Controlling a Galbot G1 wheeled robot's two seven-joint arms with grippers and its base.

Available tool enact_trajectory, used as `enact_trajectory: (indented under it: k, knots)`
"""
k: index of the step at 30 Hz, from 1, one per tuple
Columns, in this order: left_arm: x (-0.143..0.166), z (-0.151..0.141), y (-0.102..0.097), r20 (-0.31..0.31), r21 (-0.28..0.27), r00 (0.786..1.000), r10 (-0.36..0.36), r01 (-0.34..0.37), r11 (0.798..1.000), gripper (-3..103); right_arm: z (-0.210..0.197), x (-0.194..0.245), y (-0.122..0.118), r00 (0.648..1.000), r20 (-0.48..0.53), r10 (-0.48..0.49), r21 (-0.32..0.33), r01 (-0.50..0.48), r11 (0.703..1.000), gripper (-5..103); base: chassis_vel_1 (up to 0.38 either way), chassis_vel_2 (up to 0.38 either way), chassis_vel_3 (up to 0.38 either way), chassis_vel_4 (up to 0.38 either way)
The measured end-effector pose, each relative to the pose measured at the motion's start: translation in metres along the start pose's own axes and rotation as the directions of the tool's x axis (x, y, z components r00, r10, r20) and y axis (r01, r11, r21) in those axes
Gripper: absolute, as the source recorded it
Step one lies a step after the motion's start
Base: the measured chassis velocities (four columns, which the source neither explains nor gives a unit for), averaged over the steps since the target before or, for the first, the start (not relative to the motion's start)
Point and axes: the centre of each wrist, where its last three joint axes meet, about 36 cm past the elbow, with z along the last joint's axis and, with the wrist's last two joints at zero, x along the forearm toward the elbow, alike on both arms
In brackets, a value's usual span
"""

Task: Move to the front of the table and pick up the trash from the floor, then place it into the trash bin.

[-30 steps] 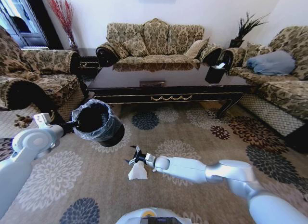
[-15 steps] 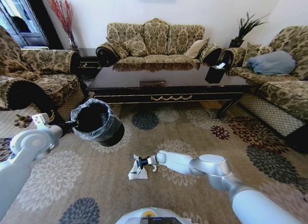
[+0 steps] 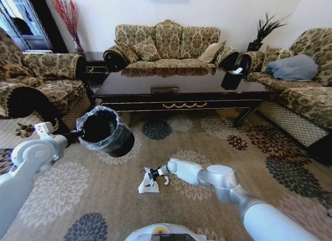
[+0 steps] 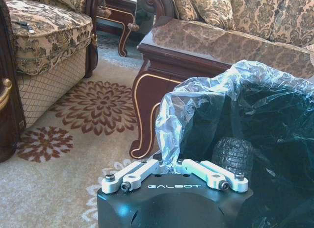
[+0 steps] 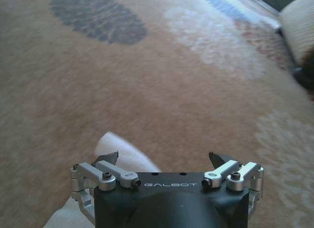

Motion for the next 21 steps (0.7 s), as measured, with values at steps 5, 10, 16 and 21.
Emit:
enact_trajectory:
  k: [5,10,16,21]
  knots:
    - [0.0,0.0,-0.001,0.0,-0.001,1.0,0.004,-0.004,1.0,3,0.003,0.002,0.001,0.999,-0.022,-0.039,0.022,0.039,0.999,100,0.0,0.0,0.0,0.0]
    - [0.0,0.0,-0.002,0.001,-0.001,1.0,0.007,-0.007,1.0,3,0.005,0.006,-0.003,0.998,-0.044,-0.035,0.035,0.036,0.999,93,0.0,0.0,0.0,0.0]
    - [-0.001,0.0,-0.003,0.001,0.0,1.0,0.011,-0.011,1.0,3,0.008,0.009,-0.001,0.997,-0.075,0.005,0.05,-0.002,0.999,71,0.0,0.0,0.0,0.0]
    - [0.0,0.001,-0.005,0.001,-0.002,1.0,0.014,-0.014,1.0,3,0.012,0.012,0.0,0.996,-0.09,0.012,0.061,-0.006,0.998,54,0.0,0.0,0.0,0.0]
